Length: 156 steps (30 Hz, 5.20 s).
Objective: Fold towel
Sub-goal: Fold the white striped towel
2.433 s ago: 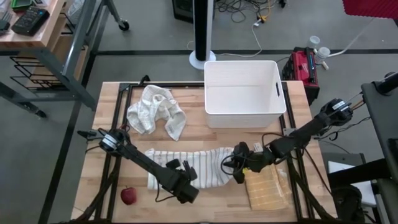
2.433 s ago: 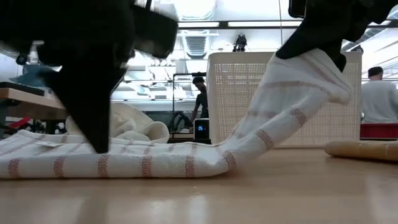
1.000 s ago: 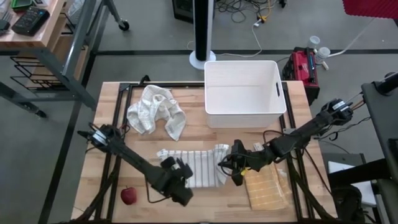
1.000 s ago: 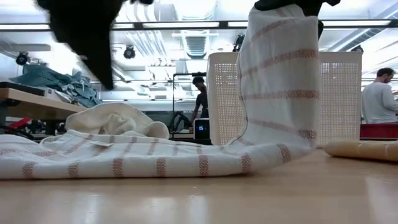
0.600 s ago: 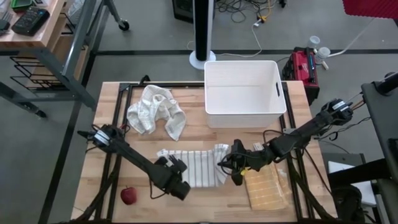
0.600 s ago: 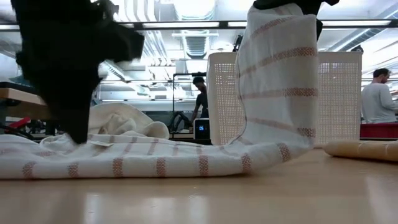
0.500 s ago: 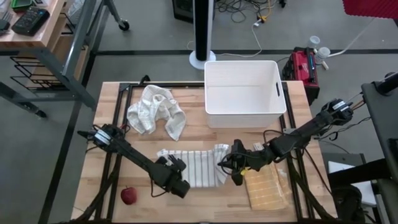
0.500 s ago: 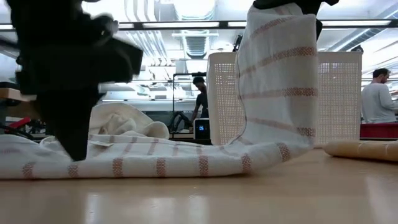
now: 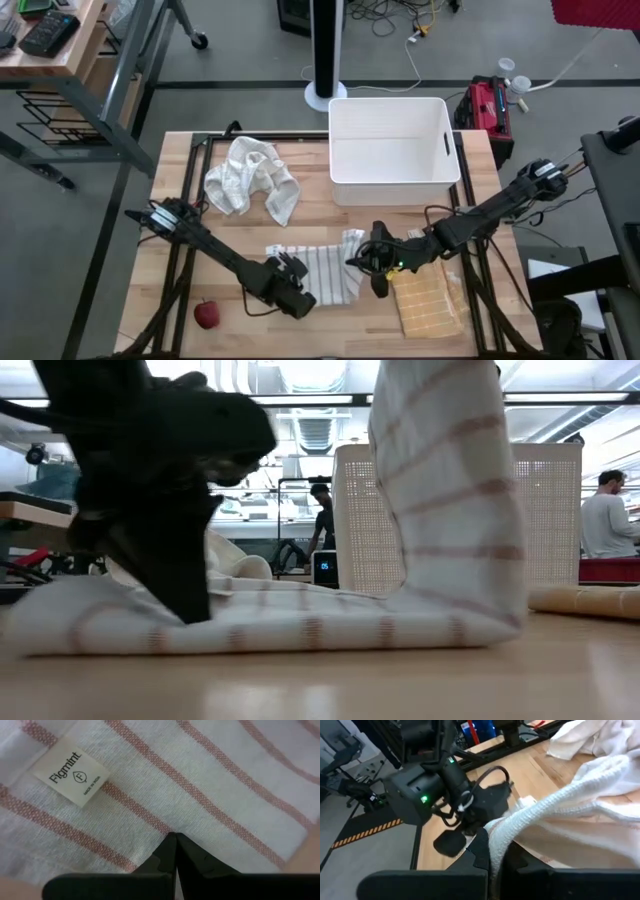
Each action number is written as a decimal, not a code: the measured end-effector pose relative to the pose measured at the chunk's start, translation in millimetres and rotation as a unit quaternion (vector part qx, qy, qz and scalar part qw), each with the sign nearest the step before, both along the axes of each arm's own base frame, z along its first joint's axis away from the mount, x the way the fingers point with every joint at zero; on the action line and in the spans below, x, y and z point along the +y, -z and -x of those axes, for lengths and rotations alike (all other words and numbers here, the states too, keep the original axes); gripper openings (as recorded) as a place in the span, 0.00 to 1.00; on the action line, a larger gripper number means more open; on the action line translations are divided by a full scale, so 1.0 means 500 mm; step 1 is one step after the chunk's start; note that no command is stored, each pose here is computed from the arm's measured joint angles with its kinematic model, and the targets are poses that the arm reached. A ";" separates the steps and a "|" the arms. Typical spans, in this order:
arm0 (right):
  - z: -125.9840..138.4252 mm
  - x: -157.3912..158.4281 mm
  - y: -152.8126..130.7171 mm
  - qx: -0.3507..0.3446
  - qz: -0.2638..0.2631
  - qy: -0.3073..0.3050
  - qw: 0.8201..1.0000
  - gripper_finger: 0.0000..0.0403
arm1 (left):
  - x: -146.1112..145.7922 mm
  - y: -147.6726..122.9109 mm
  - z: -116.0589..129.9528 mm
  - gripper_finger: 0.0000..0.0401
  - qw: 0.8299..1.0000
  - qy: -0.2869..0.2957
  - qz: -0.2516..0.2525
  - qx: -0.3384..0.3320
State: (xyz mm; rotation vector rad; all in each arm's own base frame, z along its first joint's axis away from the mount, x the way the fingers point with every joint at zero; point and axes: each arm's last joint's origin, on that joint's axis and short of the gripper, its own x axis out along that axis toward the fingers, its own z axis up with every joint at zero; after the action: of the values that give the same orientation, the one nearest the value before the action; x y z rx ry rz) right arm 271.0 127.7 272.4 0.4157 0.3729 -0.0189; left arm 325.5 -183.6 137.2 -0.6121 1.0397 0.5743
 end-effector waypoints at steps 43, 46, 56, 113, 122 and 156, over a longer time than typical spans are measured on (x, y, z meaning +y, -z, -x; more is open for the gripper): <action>-0.186 0.020 0.065 0.067 0.059 -0.025 0.996 0.00 | -0.032 -0.221 0.199 0.00 0.948 -0.095 -0.166 -0.253; -0.191 0.012 0.072 0.074 0.050 -0.022 0.996 0.00 | -0.031 -0.224 0.200 0.00 0.944 -0.096 -0.172 -0.263; -0.206 0.009 0.097 0.084 0.038 -0.031 0.995 0.00 | -0.033 -0.178 0.212 0.00 0.976 -0.089 -0.092 -0.176; -0.317 0.004 0.164 0.133 0.037 -0.069 0.988 0.51 | -0.072 -0.056 0.222 0.00 0.973 -0.088 0.012 -0.213; -0.284 -0.004 0.140 0.185 0.070 -0.078 0.977 0.52 | -0.122 -0.183 0.221 0.00 0.980 -0.030 -0.034 -0.194; -0.246 0.006 0.178 0.254 0.179 -0.220 0.925 0.41 | -0.130 -0.164 0.214 0.00 0.968 -0.030 -0.044 -0.243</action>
State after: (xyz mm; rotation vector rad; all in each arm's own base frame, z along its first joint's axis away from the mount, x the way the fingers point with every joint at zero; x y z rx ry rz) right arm 394.1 130.6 183.2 -0.0517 0.9530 0.2460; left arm 218.6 -248.6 219.1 -0.6655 0.5323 0.4873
